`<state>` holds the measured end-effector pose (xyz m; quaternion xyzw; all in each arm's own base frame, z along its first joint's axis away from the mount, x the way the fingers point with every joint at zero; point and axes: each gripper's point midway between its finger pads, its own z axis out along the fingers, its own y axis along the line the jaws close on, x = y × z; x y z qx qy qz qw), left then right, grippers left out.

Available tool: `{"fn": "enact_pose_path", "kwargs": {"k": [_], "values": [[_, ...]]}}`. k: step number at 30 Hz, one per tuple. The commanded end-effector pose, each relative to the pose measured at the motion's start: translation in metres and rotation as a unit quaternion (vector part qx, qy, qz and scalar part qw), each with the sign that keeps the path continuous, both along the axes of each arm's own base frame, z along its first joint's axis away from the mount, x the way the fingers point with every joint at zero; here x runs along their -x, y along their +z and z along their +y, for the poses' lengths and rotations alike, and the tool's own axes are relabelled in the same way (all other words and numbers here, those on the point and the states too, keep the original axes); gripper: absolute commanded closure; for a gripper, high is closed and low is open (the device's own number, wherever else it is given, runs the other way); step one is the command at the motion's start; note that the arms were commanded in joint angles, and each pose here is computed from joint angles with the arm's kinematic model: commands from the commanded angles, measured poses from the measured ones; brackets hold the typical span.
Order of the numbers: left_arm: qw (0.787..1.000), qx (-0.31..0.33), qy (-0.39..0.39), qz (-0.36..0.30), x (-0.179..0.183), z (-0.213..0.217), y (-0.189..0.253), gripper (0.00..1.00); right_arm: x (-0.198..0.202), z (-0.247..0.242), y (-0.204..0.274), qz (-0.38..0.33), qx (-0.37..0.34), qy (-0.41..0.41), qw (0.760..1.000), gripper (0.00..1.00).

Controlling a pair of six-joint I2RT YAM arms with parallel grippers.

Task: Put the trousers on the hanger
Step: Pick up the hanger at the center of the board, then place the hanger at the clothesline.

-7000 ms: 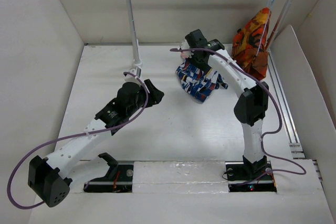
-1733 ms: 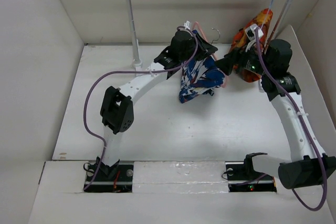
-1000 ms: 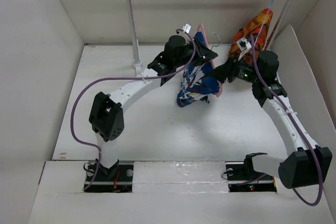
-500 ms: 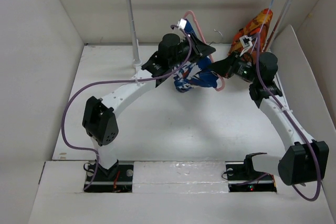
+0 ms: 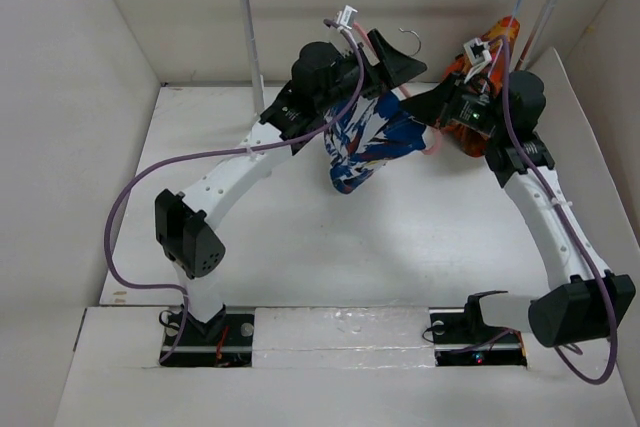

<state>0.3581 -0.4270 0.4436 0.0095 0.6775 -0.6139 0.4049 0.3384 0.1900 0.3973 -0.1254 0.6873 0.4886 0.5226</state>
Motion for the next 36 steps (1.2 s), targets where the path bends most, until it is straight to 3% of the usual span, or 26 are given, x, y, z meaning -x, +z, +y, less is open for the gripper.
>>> {"fn": "enact_pose_path", "kwargs": {"k": [1,5,14,22,36], "values": [[0.996,0.005,-0.001,-0.087,0.024,0.019,0.055,0.21,-0.015,-0.018,0.065,-0.127,0.001,-0.044,0.991,1.0],[0.993,-0.026,0.013,-0.118,0.026,0.033,0.057,0.13,-0.031,-0.023,0.08,-0.14,0.001,-0.062,0.988,1.0],[0.987,-0.077,0.057,-0.128,0.036,0.069,0.045,0.07,-0.065,-0.074,0.123,-0.172,0.004,-0.157,0.972,1.0],[0.982,-0.133,0.084,-0.101,0.051,0.099,-0.002,0.03,-0.116,-0.127,0.136,-0.159,0.004,-0.251,0.955,1.0],[0.977,-0.182,0.102,-0.043,0.079,0.136,-0.078,0.01,-0.185,-0.168,0.13,-0.12,-0.023,-0.317,0.941,1.0]]}}
